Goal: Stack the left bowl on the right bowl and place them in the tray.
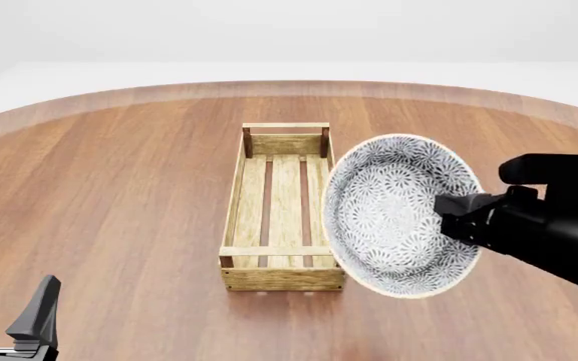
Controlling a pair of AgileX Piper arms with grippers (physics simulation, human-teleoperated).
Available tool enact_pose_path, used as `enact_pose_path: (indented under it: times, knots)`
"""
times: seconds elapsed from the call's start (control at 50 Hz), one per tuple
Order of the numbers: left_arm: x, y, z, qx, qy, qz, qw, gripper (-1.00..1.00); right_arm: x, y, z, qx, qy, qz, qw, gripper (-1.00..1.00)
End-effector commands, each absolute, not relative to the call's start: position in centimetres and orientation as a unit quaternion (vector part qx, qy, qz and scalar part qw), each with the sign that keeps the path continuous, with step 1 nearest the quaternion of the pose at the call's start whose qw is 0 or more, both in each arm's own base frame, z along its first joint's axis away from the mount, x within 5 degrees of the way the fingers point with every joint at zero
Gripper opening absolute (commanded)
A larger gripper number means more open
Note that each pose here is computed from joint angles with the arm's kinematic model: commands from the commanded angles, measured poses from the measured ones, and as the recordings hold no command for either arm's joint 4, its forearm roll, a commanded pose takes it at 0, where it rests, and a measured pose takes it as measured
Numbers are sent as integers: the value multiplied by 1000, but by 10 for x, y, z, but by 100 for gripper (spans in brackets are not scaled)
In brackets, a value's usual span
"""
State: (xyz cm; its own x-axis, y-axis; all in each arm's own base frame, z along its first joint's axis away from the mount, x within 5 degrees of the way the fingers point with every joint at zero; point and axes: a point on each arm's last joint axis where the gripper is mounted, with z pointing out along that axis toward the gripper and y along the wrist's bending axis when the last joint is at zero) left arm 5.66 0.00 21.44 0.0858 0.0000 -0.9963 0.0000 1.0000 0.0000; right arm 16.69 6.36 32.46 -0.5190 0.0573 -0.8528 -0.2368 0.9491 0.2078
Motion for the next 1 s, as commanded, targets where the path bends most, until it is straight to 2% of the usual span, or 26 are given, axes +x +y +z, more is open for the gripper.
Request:
enact_pose_path:
  times: [0.02,0.4,0.56,0.9,0.92,1.0]
  knots:
    - [57,0,214,0,676,0,737,100,207,95,360,-92,836,171,513,-100]
    - [57,0,214,0,676,0,737,100,297,157,360,-95,854,188,476,-100]
    - [57,0,214,0,676,0,737,100,327,173,357,-103,853,184,478,-100]
    - [57,0,214,0,676,0,737,100,355,177,356,-83,839,192,502,-100]
    - [57,0,214,0,676,0,737,100,362,177,352,-98,844,175,497,-100]
    - [57,0,214,0,676,0,737,100,364,182,353,-87,840,188,501,-100]
